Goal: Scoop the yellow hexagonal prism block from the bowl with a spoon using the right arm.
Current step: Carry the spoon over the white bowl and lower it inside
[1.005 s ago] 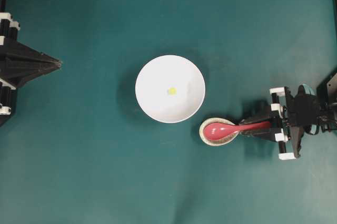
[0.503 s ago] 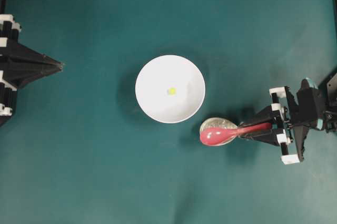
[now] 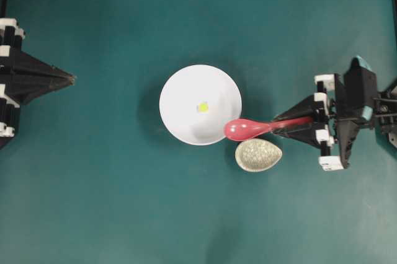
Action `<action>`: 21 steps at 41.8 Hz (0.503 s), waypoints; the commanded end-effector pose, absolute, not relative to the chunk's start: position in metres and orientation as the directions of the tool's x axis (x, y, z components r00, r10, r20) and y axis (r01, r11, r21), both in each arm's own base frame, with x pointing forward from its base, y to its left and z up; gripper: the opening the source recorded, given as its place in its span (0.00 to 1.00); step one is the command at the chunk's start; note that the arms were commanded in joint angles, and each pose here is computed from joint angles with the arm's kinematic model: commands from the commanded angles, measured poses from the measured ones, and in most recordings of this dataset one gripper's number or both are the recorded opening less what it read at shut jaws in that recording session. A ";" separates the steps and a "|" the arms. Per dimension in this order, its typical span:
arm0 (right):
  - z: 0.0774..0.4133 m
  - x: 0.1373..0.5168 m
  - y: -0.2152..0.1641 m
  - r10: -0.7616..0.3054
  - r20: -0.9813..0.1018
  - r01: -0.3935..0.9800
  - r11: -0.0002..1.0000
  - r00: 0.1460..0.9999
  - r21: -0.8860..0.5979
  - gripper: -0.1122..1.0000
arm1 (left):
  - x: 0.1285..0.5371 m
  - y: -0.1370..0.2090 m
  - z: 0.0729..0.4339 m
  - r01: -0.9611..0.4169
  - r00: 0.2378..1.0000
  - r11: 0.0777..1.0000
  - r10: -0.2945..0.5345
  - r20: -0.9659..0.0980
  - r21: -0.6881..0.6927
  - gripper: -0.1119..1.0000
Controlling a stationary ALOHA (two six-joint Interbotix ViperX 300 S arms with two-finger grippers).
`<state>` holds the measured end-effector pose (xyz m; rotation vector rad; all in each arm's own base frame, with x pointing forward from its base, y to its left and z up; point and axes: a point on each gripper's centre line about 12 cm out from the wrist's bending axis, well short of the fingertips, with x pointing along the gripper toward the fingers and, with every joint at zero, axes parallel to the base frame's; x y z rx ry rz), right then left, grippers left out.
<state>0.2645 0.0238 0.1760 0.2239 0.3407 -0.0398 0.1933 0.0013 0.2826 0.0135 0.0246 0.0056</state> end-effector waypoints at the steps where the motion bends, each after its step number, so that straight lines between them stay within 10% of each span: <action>1: 0.195 0.277 0.016 -0.014 -0.342 0.096 0.970 0.940 0.224 0.32 | 0.196 0.001 0.287 -0.005 1.000 1.000 0.005 -0.018 0.017 0.10; 21: 0.219 0.307 -0.015 -0.030 -0.530 0.191 0.949 0.848 0.252 0.32 | 0.196 0.001 0.286 -0.006 1.000 1.000 0.006 -0.022 0.024 0.10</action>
